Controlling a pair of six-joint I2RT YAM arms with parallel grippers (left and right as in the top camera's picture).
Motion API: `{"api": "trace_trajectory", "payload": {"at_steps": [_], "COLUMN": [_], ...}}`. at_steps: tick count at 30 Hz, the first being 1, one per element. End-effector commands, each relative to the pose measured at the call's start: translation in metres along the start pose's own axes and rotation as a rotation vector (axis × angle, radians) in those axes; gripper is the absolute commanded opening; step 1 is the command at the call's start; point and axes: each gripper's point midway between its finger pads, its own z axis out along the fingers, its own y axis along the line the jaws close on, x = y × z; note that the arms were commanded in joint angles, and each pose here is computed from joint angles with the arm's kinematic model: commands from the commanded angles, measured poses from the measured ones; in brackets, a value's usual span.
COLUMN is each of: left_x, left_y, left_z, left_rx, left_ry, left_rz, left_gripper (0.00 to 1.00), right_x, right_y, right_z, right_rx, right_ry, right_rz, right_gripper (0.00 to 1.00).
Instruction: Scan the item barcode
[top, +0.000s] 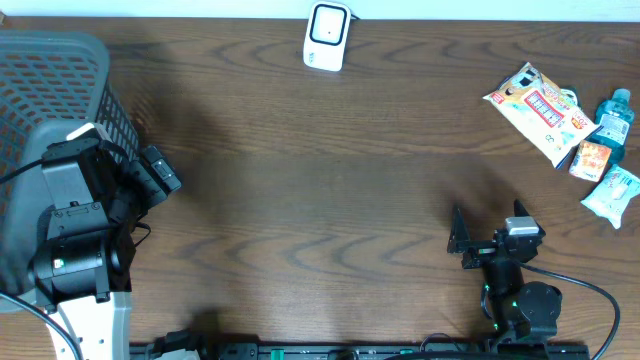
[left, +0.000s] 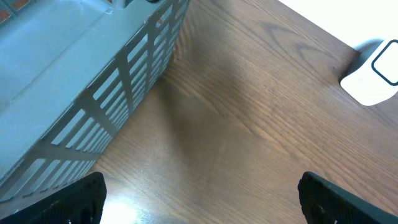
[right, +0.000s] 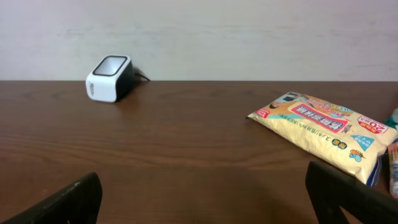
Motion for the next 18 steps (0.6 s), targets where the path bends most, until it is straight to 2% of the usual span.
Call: {"api": "trace_trajectory", "payload": {"at_steps": [1,18], "left_x": [-0.0028,-0.001], "left_y": [0.003,0.0038], "left_z": [-0.0007,-0.0007], "left_rx": [-0.014,-0.018], "left_ry": [-0.009,-0.001], "left_rz": [-0.013,-0.013], "left_gripper": [0.98,0.98], "right_x": [-0.0006,-0.0008], "right_y": [-0.0026,-0.0026], "right_z": [-0.0005,-0.0005], "right_rx": [0.013,0.013], "right_ry": [-0.004,-0.005], "right_rz": [0.014,0.014], "right_gripper": [0.99,0.99]}}
